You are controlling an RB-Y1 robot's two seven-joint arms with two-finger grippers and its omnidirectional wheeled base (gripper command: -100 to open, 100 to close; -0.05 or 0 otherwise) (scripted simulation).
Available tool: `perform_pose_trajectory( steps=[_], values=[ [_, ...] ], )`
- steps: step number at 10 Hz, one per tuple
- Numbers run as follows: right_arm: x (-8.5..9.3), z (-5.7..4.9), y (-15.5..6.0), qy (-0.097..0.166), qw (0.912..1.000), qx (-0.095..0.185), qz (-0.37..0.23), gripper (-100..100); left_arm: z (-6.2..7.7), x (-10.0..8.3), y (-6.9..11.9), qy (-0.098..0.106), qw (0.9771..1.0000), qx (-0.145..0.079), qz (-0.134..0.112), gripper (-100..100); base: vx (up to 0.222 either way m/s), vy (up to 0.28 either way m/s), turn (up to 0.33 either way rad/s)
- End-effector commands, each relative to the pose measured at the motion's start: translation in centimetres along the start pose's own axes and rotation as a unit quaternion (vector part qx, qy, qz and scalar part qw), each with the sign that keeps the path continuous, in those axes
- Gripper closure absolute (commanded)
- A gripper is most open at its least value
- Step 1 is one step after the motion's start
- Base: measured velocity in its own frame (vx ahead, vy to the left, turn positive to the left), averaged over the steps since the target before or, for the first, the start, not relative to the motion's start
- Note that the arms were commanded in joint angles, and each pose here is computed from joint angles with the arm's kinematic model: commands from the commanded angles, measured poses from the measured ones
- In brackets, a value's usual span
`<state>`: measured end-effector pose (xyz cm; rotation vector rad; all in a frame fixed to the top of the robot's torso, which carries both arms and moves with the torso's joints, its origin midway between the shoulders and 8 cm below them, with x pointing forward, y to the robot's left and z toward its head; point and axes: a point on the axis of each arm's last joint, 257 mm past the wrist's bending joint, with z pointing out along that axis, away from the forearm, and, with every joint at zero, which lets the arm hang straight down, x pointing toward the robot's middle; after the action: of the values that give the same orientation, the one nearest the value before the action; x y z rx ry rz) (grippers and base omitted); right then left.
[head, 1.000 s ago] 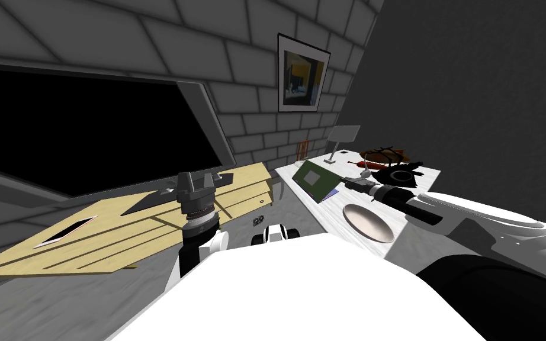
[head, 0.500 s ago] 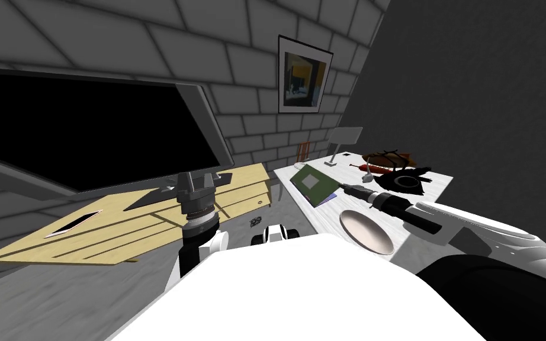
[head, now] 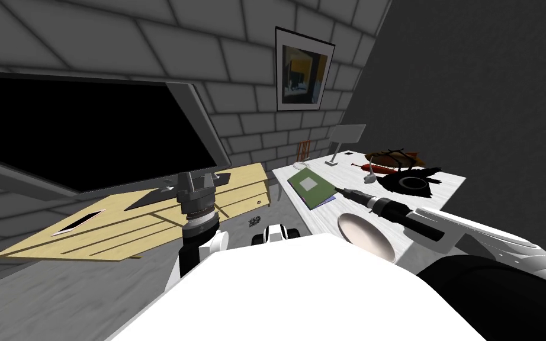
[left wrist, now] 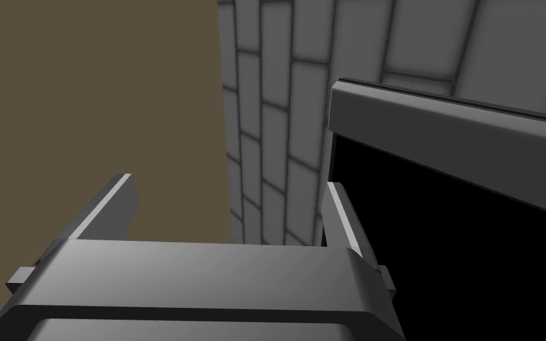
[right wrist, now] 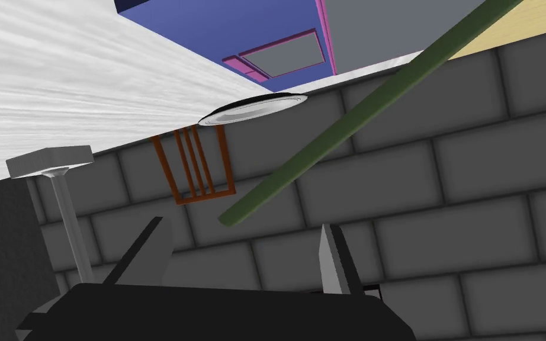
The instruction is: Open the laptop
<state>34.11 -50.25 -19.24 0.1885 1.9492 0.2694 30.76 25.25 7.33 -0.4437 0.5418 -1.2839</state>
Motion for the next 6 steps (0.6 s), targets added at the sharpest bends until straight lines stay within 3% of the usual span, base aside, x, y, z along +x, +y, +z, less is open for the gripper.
perform_pose_trajectory(
  steps=[1,4,6],
  values=[
    [-1.8,0.2,1.0,0.001,1.0,-0.008,-0.006,-100,0.0,0.0,0.0,0.0,1.0,0.0,0.0,0,0.027,0.01,-0.105],
    [-3.7,0.5,2.9,0.005,0.9997,-0.022,-0.011,-100,0.0,0.0,0.0,0.0,1.0,0.0,0.0,0,0.03,0.01,-0.099],
    [-3.9,0.5,3.2,0.006,0.9996,-0.024,-0.012,-100,0.0,0.0,0.0,0.0,1.0,0.0,0.0,0,0.013,0.004,-0.037]
  ],
)
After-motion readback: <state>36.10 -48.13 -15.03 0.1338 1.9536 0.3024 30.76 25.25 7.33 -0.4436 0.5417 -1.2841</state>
